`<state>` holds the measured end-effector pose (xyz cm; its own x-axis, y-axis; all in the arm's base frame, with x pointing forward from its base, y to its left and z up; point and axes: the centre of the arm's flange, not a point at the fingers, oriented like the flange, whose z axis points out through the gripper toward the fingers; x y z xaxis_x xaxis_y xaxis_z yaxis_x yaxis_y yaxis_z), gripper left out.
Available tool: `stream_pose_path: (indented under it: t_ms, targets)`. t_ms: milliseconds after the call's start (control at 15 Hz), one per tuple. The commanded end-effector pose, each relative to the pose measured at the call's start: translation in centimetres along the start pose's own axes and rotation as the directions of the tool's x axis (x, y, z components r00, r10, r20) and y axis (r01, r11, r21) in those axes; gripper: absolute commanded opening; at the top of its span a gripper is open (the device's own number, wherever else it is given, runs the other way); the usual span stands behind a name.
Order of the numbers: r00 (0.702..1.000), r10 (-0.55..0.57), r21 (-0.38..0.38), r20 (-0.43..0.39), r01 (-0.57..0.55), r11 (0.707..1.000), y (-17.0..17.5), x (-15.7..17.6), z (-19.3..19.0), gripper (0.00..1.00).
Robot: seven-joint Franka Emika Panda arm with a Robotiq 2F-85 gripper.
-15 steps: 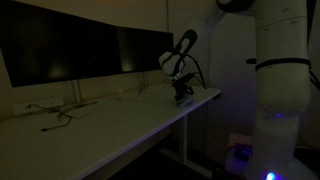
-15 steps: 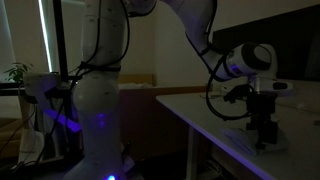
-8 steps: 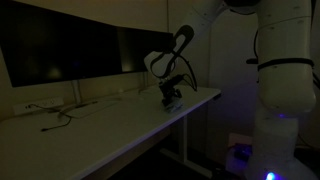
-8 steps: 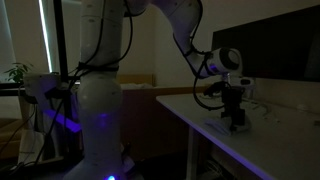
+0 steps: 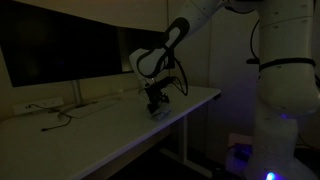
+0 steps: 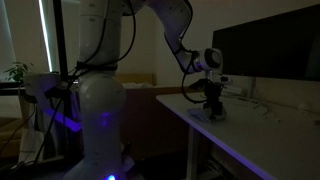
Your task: Wipe the table using the blue cloth
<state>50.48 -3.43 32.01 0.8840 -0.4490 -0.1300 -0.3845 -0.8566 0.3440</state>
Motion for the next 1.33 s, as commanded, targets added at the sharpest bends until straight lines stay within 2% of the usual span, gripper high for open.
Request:
stream_pose_path:
  t_ms: [0,200,467,800,1267]
  targets:
    - [0.999,-0.047,0.152,0.01,0.045,0.987,0.2,-2.5,-4.9,0.02]
    - [0.997,-0.059,0.247,-0.054,0.071,0.966,1.1,-4.1,-9.5,0.02]
    - [0.989,-0.075,0.292,-0.128,0.109,0.95,2.9,-5.7,-13.3,0.02]
    - [0.988,-0.074,0.281,-0.136,0.11,0.953,5.8,-5.2,-14.1,0.02]
    - [0.994,0.014,0.301,-0.109,0.02,0.953,10.6,-1.6,-13.3,0.02]
